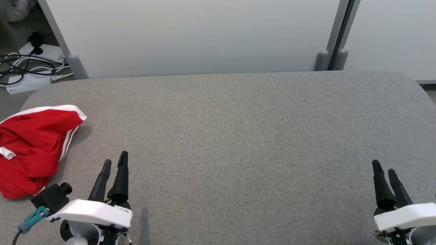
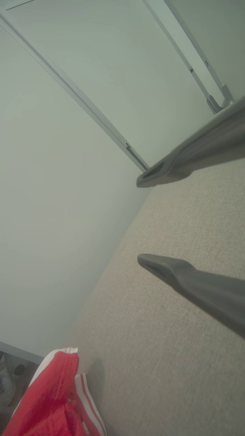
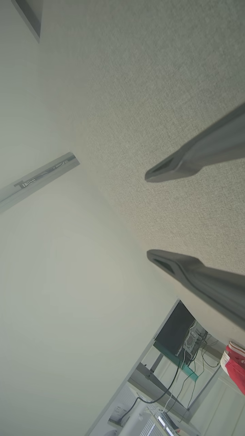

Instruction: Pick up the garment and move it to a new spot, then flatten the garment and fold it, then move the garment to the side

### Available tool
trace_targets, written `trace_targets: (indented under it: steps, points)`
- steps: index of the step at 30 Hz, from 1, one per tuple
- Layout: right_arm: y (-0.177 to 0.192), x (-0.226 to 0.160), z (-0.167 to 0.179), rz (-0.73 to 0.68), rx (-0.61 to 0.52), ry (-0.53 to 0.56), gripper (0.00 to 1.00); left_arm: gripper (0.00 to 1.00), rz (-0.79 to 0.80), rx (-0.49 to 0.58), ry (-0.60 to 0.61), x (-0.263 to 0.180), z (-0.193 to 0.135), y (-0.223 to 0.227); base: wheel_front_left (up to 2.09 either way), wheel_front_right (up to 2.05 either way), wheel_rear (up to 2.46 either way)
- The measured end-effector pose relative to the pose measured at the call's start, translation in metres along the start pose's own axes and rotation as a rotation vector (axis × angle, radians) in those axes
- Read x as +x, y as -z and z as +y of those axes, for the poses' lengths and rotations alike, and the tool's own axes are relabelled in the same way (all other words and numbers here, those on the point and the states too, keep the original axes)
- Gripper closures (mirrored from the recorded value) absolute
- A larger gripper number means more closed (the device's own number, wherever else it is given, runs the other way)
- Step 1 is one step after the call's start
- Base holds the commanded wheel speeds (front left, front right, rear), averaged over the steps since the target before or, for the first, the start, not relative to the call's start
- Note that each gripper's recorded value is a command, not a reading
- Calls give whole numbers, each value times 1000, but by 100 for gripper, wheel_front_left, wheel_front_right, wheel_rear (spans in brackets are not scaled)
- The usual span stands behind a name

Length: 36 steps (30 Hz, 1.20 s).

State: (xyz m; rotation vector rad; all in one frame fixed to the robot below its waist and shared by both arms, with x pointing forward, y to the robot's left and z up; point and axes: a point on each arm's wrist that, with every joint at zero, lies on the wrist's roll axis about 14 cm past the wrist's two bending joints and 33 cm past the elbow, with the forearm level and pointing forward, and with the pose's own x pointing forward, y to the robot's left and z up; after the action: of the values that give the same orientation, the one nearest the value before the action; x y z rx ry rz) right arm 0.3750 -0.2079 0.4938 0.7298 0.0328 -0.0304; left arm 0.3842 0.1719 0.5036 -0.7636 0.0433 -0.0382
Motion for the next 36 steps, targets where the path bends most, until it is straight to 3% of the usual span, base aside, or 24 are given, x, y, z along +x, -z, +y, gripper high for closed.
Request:
trace_targets:
  steps: [13, 36]
  points:
    - [6, -2, 0, 13, -170, -9, 0, 0, 1, 206, 26, 0, -6, 2, 0, 0, 0]
    - [13, -5, 13, 27, -416, -103, 0, 0, 1, 412, 17, 4, 6, 5, 0, 0, 0]
